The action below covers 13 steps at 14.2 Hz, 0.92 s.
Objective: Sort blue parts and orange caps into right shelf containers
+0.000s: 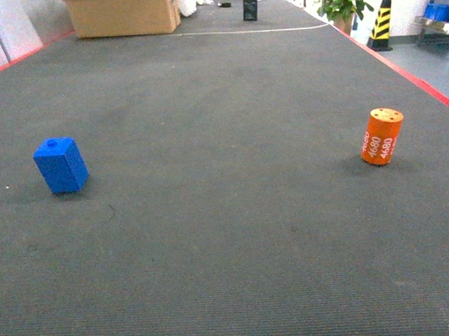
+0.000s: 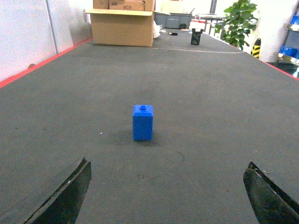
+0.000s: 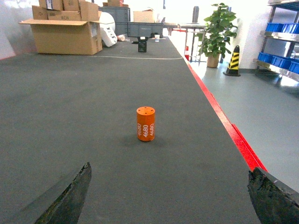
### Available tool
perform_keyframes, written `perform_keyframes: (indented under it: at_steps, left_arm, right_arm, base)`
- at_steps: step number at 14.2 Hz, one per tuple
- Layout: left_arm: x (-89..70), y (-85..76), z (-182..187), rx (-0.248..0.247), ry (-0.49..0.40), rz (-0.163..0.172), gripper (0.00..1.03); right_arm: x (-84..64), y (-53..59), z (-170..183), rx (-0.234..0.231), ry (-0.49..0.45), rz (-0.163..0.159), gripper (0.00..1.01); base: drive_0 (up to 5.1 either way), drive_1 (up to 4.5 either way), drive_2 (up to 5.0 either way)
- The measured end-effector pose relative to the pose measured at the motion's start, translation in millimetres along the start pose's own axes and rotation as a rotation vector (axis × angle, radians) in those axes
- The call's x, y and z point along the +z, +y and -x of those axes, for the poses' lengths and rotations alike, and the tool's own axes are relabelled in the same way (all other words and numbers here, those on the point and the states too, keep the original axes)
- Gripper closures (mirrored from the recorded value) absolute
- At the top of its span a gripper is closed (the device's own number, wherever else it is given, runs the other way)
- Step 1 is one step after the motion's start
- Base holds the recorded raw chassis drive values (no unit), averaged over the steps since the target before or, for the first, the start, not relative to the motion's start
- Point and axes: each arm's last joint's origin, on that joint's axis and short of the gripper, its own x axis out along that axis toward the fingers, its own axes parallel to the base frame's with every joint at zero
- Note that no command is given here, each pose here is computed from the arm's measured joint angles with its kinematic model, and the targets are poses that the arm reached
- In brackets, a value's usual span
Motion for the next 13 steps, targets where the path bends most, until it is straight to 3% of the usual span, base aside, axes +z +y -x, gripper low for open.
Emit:
perform_keyframes:
  at_steps: [13]
  left_arm:
    - [0.0, 0.0, 0.0, 0.0, 0.0, 0.0, 0.05]
  right_arm:
    - [0.0, 0.0, 0.0, 0.0, 0.0, 0.0, 0.03]
  base:
    - [0.0, 0.0, 0.0]
